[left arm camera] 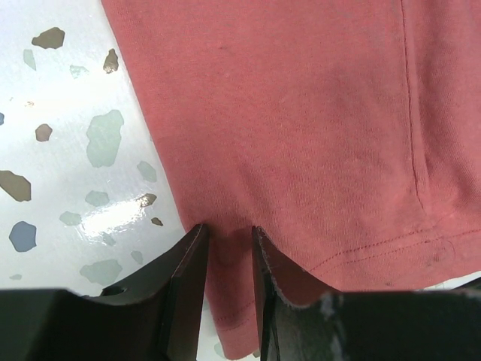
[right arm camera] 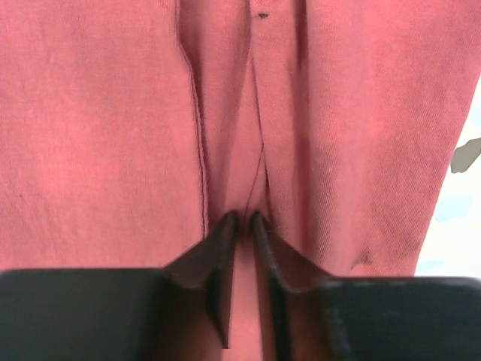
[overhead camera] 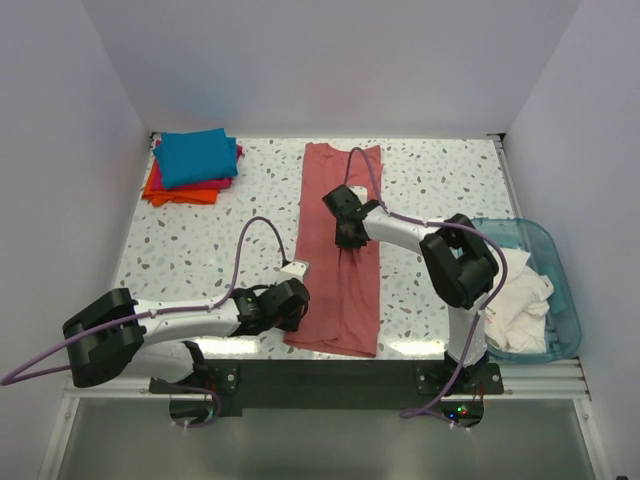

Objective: Fold and stack the t-shirts
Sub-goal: Fold the tshirt

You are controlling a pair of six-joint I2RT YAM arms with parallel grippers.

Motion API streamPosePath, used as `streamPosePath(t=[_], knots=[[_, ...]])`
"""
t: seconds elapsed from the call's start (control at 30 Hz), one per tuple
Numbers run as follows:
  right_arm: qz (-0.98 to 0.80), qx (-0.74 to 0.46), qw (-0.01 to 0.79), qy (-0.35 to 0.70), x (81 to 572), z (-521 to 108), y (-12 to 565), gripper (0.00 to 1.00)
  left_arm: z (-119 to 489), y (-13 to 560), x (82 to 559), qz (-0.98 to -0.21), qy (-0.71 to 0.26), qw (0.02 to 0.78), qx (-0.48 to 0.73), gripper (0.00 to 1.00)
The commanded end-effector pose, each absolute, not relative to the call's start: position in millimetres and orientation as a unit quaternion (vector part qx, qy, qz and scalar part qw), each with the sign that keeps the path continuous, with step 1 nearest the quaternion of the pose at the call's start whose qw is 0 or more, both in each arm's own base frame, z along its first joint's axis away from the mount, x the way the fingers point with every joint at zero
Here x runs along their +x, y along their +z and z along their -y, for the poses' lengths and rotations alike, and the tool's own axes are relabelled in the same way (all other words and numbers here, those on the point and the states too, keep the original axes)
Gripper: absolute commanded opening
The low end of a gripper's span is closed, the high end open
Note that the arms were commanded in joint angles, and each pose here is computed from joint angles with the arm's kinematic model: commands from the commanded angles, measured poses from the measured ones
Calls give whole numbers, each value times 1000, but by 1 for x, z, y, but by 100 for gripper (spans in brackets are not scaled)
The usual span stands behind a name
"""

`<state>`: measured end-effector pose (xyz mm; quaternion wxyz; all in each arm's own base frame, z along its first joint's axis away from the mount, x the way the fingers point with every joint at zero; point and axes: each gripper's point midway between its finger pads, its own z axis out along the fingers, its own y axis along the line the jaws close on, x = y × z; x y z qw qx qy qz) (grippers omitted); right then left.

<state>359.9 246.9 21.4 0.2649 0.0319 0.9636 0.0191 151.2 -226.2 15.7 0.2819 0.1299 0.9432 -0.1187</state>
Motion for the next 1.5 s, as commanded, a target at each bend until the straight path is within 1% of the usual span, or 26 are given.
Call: streamPosePath(t=[0.0, 0.07, 0.17, 0.2, 0.67, 0.83, 1.03, 1.07, 1.2, 1.27, 1.47], knots=[[-953, 53, 295, 35, 373, -253, 36, 14, 229, 15, 154, -940, -127, 288, 129, 34], [-953, 53, 295, 38, 371, -252, 37, 6, 228, 14, 153, -941, -126, 286, 129, 34], [-953, 48, 296, 40, 368, -250, 41, 0, 229, 15, 154, -940, -127, 288, 130, 34], [-952, 48, 299, 43, 368, -250, 45, 0, 229, 14, 154, -941, -126, 288, 130, 34], [-957, 10, 288, 37, 346, -235, 46, 0, 227, 12, 154, -942, -122, 286, 128, 34], [-958, -7, 282, 49, 341, -238, 41, 3, 227, 12, 154, -942, -121, 287, 129, 34], [-960, -19, 274, 59, 335, -241, 39, 3, 226, 11, 154, -942, -118, 286, 128, 34], [-960, -23, 273, 58, 334, -242, 38, 4, 226, 11, 154, -942, -119, 286, 128, 34], [-958, -28, 277, 63, 331, -243, 42, 12, 225, 9, 153, -944, -117, 283, 127, 34], [-958, -33, 278, 68, 330, -244, 43, 14, 222, 7, 153, -946, -112, 281, 121, 33], [-955, -57, 276, 93, 323, -253, 52, 14, 212, -2, 144, -951, -110, 269, 105, 26]])
